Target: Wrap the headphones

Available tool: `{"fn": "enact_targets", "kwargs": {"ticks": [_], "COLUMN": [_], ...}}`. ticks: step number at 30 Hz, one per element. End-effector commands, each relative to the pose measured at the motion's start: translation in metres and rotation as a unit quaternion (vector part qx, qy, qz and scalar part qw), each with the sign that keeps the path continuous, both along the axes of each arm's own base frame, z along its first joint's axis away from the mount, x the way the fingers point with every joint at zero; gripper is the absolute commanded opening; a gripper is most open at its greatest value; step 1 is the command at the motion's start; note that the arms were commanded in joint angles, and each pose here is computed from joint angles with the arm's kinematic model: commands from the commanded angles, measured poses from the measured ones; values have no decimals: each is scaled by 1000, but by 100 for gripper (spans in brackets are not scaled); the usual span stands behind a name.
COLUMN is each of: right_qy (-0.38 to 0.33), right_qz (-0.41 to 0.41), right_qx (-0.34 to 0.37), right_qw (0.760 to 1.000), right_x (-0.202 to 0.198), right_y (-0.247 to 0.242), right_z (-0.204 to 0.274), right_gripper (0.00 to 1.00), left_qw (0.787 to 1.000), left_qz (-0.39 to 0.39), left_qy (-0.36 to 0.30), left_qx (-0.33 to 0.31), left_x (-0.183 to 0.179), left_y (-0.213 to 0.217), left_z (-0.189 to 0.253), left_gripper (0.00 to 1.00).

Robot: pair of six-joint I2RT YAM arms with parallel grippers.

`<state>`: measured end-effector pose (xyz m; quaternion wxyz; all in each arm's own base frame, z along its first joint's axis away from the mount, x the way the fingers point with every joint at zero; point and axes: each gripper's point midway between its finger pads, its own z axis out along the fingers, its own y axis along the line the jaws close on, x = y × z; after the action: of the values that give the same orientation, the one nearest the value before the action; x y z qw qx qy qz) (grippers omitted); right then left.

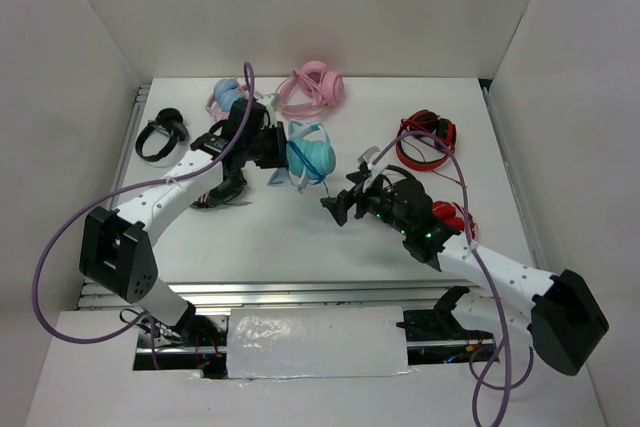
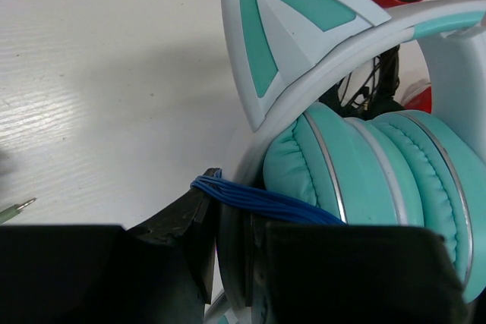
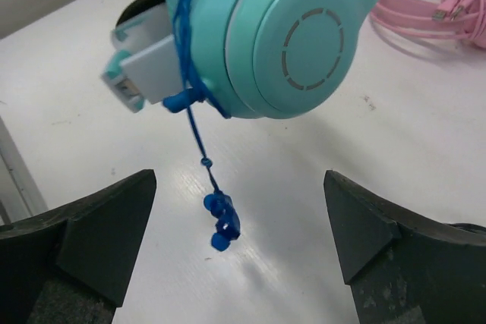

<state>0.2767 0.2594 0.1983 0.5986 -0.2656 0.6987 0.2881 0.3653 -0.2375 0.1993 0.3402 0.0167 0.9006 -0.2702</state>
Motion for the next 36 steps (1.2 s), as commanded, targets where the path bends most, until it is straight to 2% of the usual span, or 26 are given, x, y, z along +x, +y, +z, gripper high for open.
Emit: {"fn": "enact_targets", "kwargs": {"ticks": [1,6,11,15,16,21,24,27,30,31,35,36], "right_qy": [-28,1,23,46,52,57,61,61,64,65,71,72], "right_qz": [7,-42,-87,-112,-119,-131,-141,-144,-145,-145,-143,-138], "right_qx": [22,25,40,34,36,38,30,31,30,28,23,23], "right_qw": [999,999,995,992,991,989,988,987,987,987,987,988], "right_x": [-13,-16,-8,-1,1,6,9,10,12,13,13,12], "right_y": [-11,-43,-66,-77,-80,-87,-92,-94,-95,-95,-95,-93], "right_z": [23,23,20,11,10,6,2,-1,-3,-4,-5,-4], "right_gripper": [100,100,100,100,100,100,100,100,100,100,100,100], "left_qw": [999,998,999,998,999,999,999,999,999,999,998,998], "left_qz": [3,-2,3,11,11,12,19,24,42,47,52,54], "left_qy": [-40,-49,-42,-54,-31,-43,-25,-39,-22,-5,2,-7], "left_qx": [-31,-46,-16,20,36,17,15,2,10,16,20,23], "left_x": [10,25,44,75,78,114,132,151,162,161,162,162], "left_y": [1,-3,-4,-4,-2,-2,7,4,10,14,19,20], "left_z": [17,-8,-44,-62,-82,-96,-118,-114,-126,-136,-141,-134], "left_gripper": [0,0,0,0,0,0,0,1,16,26,40,50]}}
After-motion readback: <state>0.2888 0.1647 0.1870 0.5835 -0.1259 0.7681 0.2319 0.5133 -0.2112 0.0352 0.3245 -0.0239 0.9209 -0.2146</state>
